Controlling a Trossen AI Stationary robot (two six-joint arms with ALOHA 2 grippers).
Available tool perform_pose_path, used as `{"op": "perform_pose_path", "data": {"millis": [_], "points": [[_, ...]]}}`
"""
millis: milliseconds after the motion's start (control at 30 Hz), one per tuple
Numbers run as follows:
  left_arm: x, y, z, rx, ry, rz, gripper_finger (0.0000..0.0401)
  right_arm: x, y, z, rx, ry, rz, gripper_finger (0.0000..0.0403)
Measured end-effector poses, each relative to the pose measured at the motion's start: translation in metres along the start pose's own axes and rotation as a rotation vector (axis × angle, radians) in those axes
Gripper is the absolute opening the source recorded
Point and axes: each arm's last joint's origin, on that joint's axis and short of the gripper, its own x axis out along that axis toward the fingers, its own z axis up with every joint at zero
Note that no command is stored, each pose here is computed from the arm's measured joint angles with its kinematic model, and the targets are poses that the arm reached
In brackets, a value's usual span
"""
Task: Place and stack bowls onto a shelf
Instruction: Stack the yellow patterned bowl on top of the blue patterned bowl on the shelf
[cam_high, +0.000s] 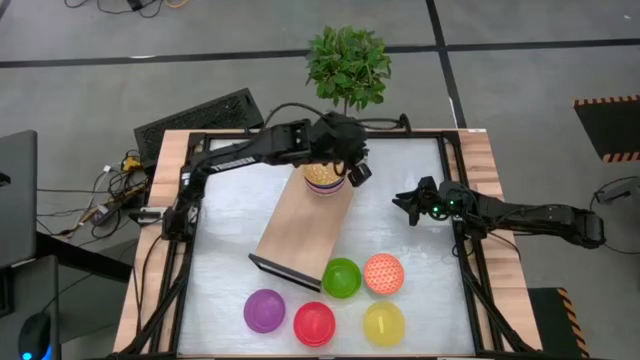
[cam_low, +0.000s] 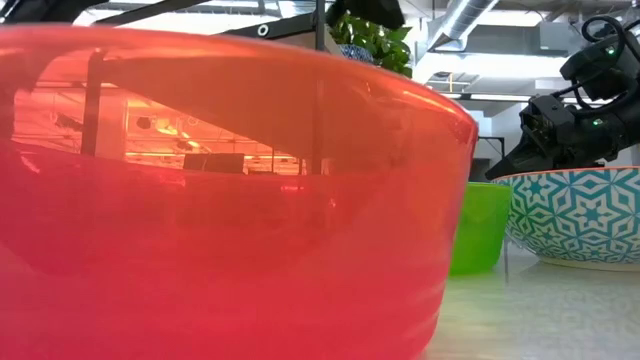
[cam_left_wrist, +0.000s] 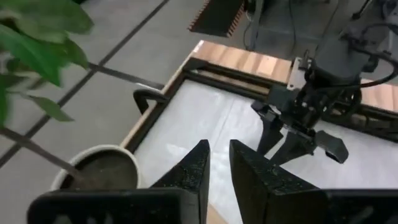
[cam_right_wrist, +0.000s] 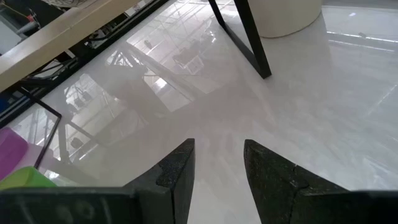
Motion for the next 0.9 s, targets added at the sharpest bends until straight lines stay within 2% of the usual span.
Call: {"op": "perform_pose_path", "data": {"millis": [233,333,433,533,633,733,900], "points": [[-0.020,-0.009,0.011,0.014,-0.153,-0.039,0.0003,0.000,0.000,0.000,0.000,0.000,0.000,0.0164],[-0.047,-0.008,0.010,0.019,-0.230,-0.028,0.0003,0.000,0.000,0.000,0.000,0.002,0.001,0.0164],[-0.087,0.011,-0.001,-0.067,-0.315,0.056,0.0000,0.000,0.000,0.000,0.000,0.002,0.001,0.0164],[-0.111,0.031,-0.021,-0.171,-0.480,0.033,0.0000,0.000,0.000,0.000,-0.011,0.006,-0.001,0.0164],[-0.107,0.040,-0.045,-0.250,-0.564,-0.025,0.0000,0.000,0.000,-0.001,-0.033,0.007,-0.002,0.0164],[-0.092,0.038,-0.064,-0.279,-0.525,-0.036,0.0000,0.000,0.000,-0.001,-0.034,0.007,-0.002,0.0164],[-0.067,0.025,-0.061,-0.268,-0.504,-0.038,0.0000,0.000,0.000,0.000,-0.035,0.006,-0.002,0.0164]]}}
